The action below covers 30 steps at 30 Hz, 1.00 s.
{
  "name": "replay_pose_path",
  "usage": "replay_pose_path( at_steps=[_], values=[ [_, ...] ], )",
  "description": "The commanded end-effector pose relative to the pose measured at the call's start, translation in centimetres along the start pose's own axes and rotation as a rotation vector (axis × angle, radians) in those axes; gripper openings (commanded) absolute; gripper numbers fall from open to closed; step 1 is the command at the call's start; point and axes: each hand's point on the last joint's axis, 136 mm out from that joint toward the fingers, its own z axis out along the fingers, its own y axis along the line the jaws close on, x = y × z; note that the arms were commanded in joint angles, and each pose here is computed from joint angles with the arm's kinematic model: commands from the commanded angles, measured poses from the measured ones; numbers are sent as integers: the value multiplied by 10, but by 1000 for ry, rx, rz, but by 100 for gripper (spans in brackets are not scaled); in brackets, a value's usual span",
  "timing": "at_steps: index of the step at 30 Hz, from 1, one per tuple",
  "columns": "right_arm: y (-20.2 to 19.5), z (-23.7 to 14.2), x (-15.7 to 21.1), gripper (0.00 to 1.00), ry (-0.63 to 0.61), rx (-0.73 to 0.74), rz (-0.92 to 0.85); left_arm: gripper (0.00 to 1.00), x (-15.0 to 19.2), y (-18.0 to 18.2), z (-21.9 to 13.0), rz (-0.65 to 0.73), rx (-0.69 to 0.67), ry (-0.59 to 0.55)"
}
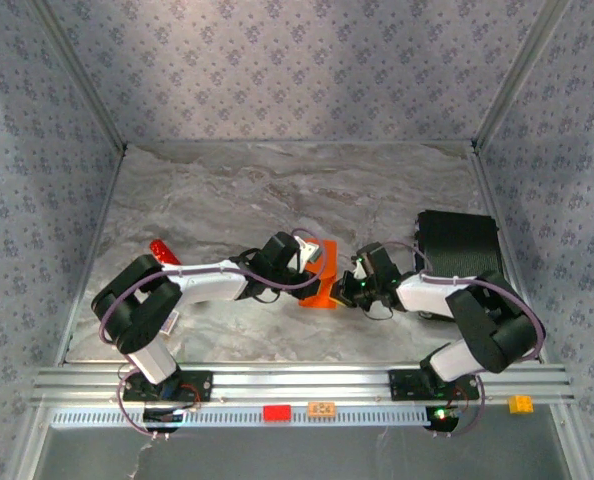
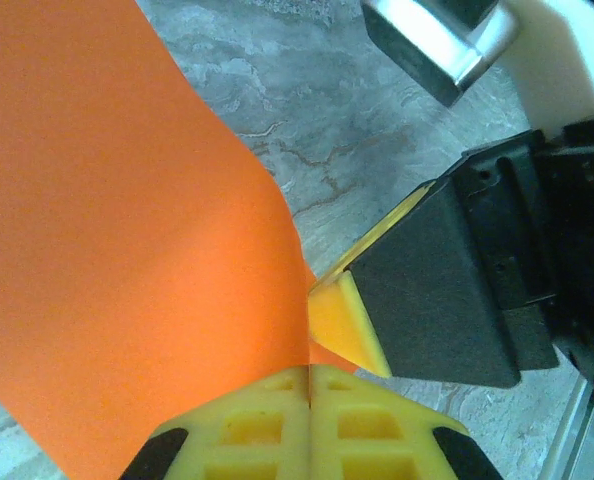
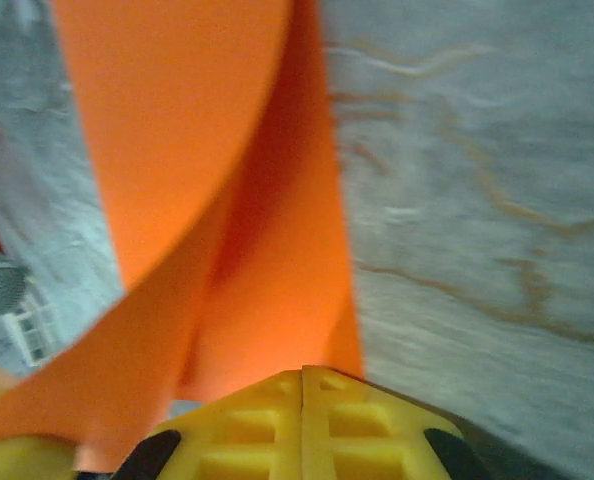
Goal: Fold a paper plane with a square sheet of paper (pick it up from the middle)
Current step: Fold the triangle a second time at the center of the table.
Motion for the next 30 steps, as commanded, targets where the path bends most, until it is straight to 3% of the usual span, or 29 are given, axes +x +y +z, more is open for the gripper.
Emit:
replay_pose_path(
  at_steps=[1, 13, 24, 30],
  values=[
    [-24, 0, 5, 8, 12, 136, -35, 0, -8, 0, 5, -21, 1, -12],
    [-29, -20, -9, 9, 2, 216, -101, 0, -18, -6, 8, -94, 25, -44],
    [15, -14, -18, 10, -33, -12, -41, 0, -17, -2, 14, -115, 15, -38],
    [2, -7, -14, 10, -21, 40, -16, 0, -17, -2, 13, -110, 12, -35]
  ],
)
